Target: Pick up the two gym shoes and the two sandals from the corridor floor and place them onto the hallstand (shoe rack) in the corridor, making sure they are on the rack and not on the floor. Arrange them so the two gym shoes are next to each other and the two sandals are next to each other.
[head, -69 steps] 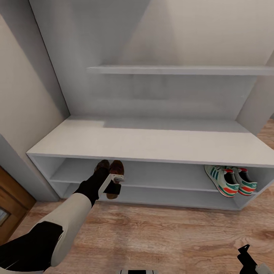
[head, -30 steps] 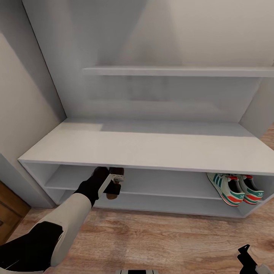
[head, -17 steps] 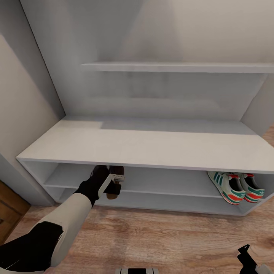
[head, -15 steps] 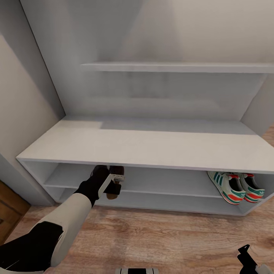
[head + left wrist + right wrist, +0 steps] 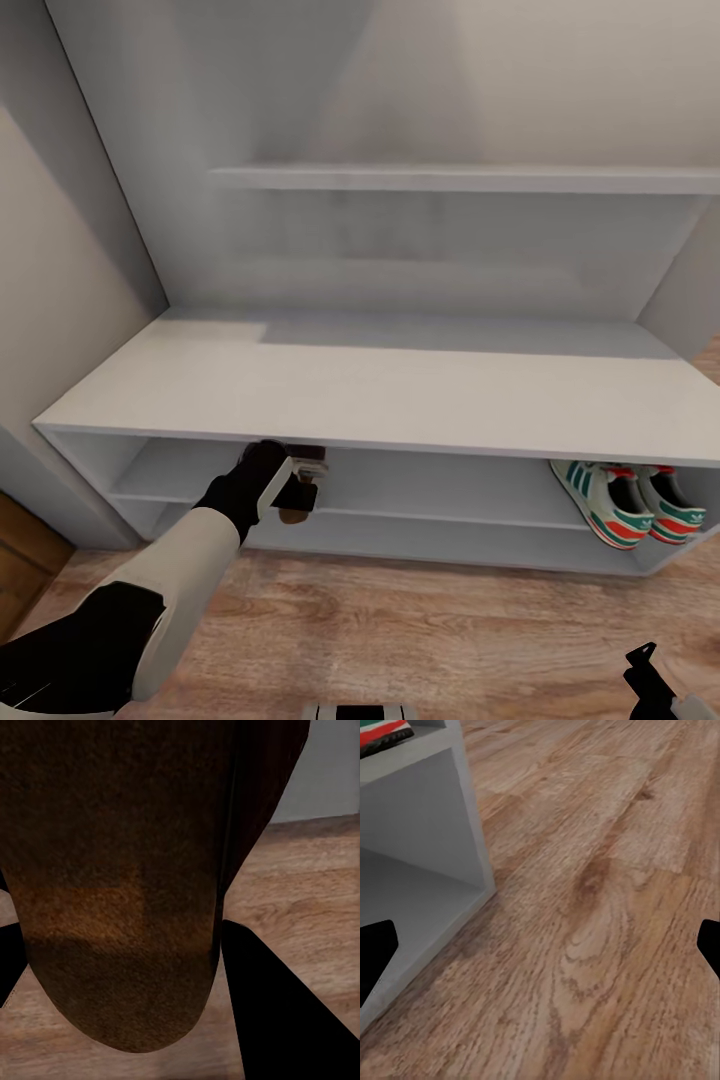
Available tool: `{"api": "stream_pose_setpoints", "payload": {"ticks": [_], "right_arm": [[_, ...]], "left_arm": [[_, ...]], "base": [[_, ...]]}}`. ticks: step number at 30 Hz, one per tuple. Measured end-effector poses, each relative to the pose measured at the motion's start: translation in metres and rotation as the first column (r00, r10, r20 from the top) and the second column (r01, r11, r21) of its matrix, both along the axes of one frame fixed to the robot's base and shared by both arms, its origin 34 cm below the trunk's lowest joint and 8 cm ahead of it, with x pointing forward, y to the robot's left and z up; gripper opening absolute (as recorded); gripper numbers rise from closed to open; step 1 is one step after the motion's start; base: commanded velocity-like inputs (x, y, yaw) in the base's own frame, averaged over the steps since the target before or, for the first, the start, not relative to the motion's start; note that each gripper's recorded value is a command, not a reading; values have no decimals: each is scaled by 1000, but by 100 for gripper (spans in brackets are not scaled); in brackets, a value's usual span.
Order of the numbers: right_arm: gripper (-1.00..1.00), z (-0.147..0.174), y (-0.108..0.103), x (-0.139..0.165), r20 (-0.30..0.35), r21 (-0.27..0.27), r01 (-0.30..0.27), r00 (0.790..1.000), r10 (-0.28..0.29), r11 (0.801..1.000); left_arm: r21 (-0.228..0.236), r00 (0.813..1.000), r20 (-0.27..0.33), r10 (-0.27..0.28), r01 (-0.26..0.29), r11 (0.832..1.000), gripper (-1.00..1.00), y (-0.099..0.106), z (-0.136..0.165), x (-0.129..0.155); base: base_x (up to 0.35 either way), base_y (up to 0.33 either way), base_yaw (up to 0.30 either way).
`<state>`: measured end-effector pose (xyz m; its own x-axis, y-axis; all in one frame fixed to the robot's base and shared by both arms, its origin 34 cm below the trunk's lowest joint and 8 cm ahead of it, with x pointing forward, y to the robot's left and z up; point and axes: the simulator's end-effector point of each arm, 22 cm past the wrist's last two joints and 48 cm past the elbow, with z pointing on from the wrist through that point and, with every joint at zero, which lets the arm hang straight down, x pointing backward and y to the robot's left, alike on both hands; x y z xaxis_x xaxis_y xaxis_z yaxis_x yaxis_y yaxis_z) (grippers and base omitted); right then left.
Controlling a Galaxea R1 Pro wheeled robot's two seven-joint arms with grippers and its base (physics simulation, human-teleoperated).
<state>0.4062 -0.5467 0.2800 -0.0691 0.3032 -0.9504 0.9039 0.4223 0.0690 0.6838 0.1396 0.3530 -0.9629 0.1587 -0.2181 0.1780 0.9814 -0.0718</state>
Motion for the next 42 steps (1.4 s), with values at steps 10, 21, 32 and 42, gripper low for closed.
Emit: {"api": "stream_pose_setpoints", "payload": {"ticks": [10,21,32,42], "right_arm": [[100,0,0,0,0,0,0,1000,0,1000],[100,0,0,0,0,0,0,1000,0,1000],[100,0,0,0,0,0,0,1000,0,1000],[100,2,0,0,4,0,0,1000,0,1000]], "left_arm": [[-1,1000,0,0,0,1000,-100,-1,0,0],[-2,1000,0,0,0,1000,-100,-1,0,0],[-3,1000,0,1,-1,1000,-100,0,0,0],[-2,1000,-3,3,-3,1000,-100,0,0,-3]], "base": [[24,0,0],[0,0,0],[30,0,0],[102,0,0]]}}
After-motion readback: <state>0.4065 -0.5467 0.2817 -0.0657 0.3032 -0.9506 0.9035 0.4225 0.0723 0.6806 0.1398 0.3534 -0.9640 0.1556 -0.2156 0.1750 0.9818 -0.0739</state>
